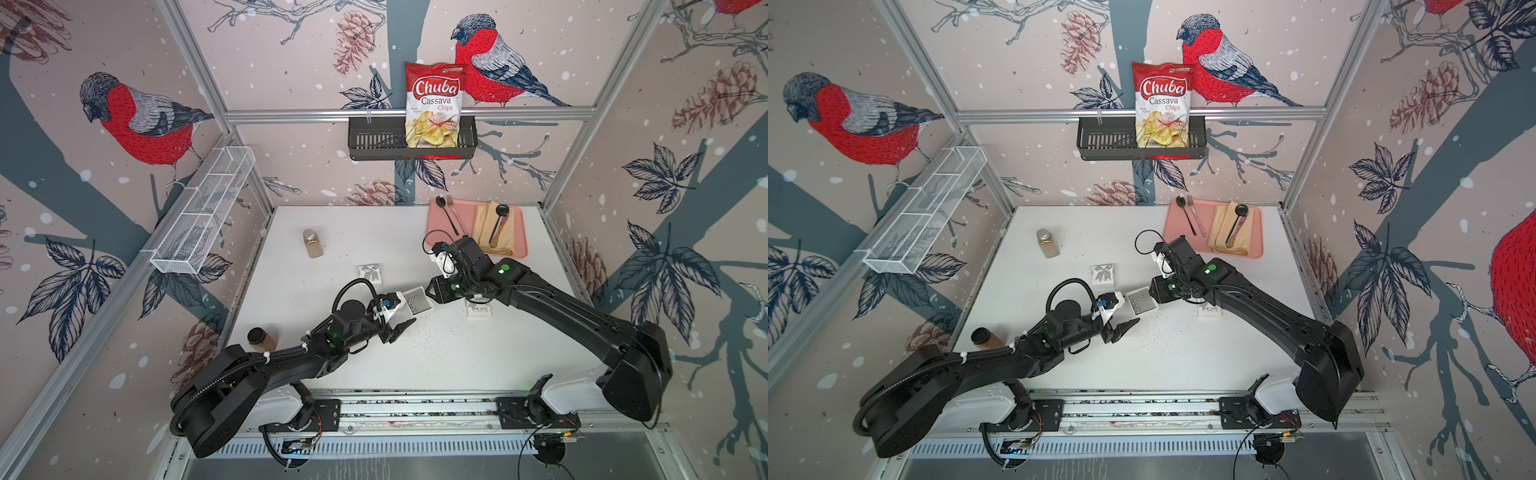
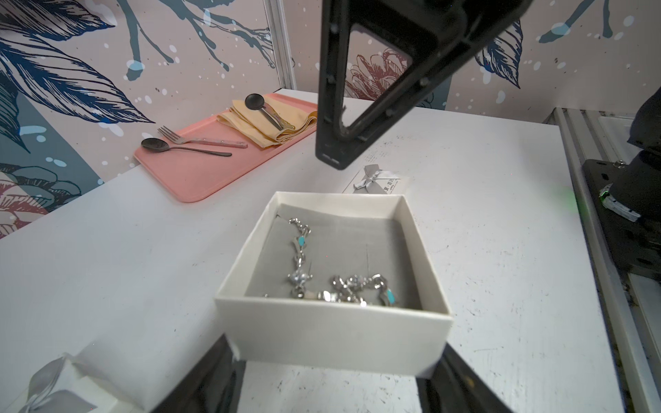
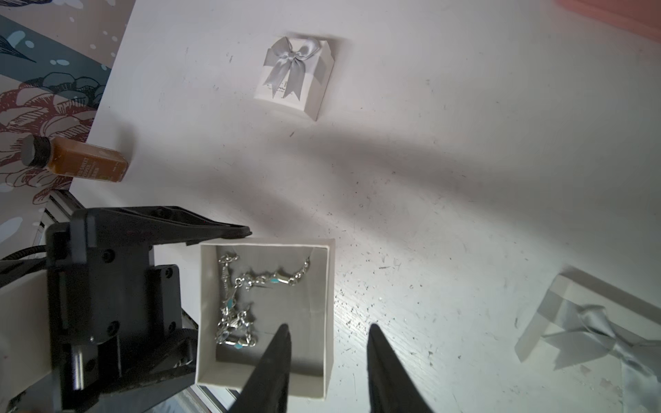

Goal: Take the necklace out of the lift-off lid jewelry box
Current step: Place the jewelry box at the center of the board.

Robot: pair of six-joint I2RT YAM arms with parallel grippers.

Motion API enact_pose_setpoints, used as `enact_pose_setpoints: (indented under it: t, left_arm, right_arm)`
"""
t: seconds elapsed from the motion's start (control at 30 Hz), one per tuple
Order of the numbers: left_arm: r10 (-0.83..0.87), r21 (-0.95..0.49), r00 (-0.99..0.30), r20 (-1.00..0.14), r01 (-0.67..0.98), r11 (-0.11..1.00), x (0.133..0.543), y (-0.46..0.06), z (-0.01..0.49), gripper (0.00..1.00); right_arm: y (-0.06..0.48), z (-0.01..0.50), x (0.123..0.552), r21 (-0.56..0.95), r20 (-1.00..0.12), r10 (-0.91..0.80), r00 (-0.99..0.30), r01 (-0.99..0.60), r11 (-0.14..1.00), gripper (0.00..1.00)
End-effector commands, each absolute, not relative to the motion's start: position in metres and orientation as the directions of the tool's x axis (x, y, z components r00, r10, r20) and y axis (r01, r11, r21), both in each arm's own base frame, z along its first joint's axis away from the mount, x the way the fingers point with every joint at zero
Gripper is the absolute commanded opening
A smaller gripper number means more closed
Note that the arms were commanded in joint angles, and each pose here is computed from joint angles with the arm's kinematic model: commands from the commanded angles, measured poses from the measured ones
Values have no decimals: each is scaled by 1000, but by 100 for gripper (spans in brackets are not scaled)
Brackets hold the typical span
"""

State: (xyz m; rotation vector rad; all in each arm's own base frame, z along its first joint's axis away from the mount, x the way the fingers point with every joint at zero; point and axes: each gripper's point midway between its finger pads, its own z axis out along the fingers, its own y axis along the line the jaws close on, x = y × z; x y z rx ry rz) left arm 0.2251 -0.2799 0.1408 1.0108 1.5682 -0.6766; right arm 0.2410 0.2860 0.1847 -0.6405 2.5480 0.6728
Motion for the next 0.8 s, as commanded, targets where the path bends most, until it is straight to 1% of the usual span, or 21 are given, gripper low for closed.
enact_pose_setpoints:
  t: [0.0, 0.17, 0.27, 0.33, 0.5, 0.57, 0.63, 0.73, 0.77]
  left_arm:
    - [243, 113, -4, -970, 878, 465, 226, -282, 148, 61]
    - [237, 115, 2, -971, 879, 462, 227, -284, 151, 61]
    - [238, 118, 5, -971, 880, 461, 227, -284, 152, 61]
    - [241, 118, 4, -970, 879, 462, 227, -284, 151, 61]
    - [244, 121, 4, -970, 874, 470, 227, -281, 149, 61]
    - [247, 122, 1, -969, 871, 476, 227, -280, 147, 63]
    - [251, 124, -4, -968, 862, 491, 229, -278, 146, 68]
    - [263, 121, -20, -965, 852, 510, 232, -275, 143, 78]
    - [267, 119, -28, -963, 847, 518, 233, -274, 141, 95]
  right_arm:
    - [291, 191, 236, 357, -502, -314, -806, -524, 773, 39]
    - [286, 171, 232, 306, -462, -346, -817, -513, 802, 40]
    - [283, 159, 232, 278, -434, -358, -827, -501, 819, 36]
    - [283, 157, 233, 259, -431, -365, -825, -501, 826, 30]
    - [282, 156, 235, 220, -438, -377, -816, -504, 835, 9]
    - [282, 155, 237, 199, -446, -380, -810, -504, 840, 4]
    - [282, 151, 237, 177, -451, -391, -803, -510, 842, 0]
    - [284, 141, 238, 136, -452, -403, -796, -508, 850, 0]
    - [283, 137, 240, 125, -453, -396, -799, -497, 859, 0]
